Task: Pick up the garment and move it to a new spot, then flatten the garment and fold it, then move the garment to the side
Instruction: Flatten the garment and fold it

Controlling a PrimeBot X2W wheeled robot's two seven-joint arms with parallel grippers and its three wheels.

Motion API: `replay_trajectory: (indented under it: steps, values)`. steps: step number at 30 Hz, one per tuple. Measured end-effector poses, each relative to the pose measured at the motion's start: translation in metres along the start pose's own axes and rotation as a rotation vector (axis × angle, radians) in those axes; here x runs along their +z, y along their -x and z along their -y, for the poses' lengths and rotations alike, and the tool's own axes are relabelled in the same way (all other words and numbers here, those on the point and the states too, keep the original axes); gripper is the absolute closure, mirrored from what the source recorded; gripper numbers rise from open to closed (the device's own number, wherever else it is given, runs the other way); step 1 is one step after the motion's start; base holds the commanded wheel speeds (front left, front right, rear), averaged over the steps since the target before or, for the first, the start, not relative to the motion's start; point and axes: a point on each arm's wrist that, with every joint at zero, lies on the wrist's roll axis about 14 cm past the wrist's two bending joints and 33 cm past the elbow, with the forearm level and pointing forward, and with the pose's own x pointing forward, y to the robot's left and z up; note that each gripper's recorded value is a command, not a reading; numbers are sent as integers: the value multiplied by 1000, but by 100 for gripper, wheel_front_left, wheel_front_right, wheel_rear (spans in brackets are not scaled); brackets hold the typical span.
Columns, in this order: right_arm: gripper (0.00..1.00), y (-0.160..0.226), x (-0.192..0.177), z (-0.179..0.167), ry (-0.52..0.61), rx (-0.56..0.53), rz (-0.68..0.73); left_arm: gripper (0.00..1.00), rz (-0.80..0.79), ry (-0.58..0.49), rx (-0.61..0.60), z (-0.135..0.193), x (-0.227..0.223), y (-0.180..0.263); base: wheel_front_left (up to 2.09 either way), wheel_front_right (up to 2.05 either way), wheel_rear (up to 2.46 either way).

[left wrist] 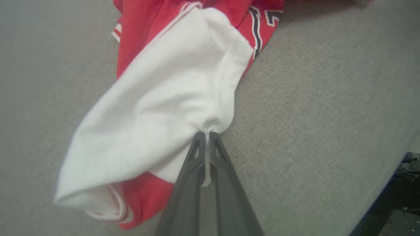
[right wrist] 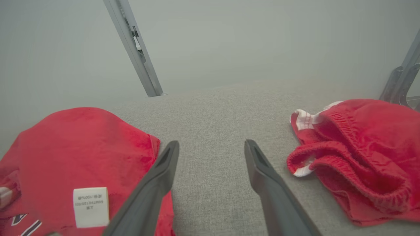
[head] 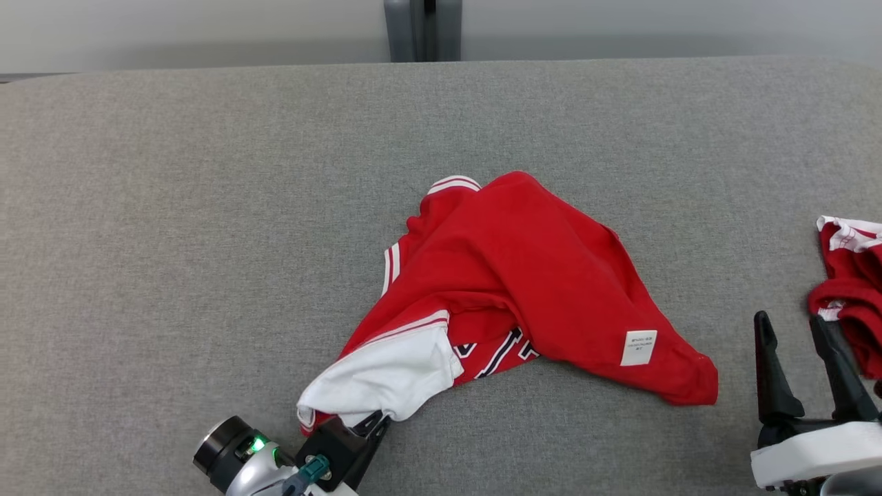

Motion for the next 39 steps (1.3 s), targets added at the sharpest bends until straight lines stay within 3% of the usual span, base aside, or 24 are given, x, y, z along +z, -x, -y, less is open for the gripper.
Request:
replay_trajectory:
  steps: [7, 18, 19, 20, 21, 34, 39]
  values:
    - [0, 11, -38, -6, -30, 15, -201, 100, 57, -38, 11, -3, 22, 16, 0, 0, 0]
    - [0, 18, -70, -45, -132, 123, -353, 100, 72, -33, 24, -6, 27, 22, 0, 0, 0]
    - [13, 18, -71, -48, -130, 134, -358, 100, 74, -31, 25, -6, 28, 22, 0, 0, 0]
    - [64, 16, -67, -49, -127, 141, -341, 100, 85, -30, 30, -7, 30, 23, 0, 0, 0]
    - [100, 13, -61, -49, -118, 144, -312, 100, 99, -30, 40, -9, 34, 24, 0, 0, 0]
    - [100, -8, 56, -62, 20, 220, 167, 100, 441, -40, 223, -56, 129, 48, 0, 0, 0]
    - [100, -7, 88, -66, 37, 237, 253, 100, 551, -79, 262, -68, 165, 63, 0, 0, 0]
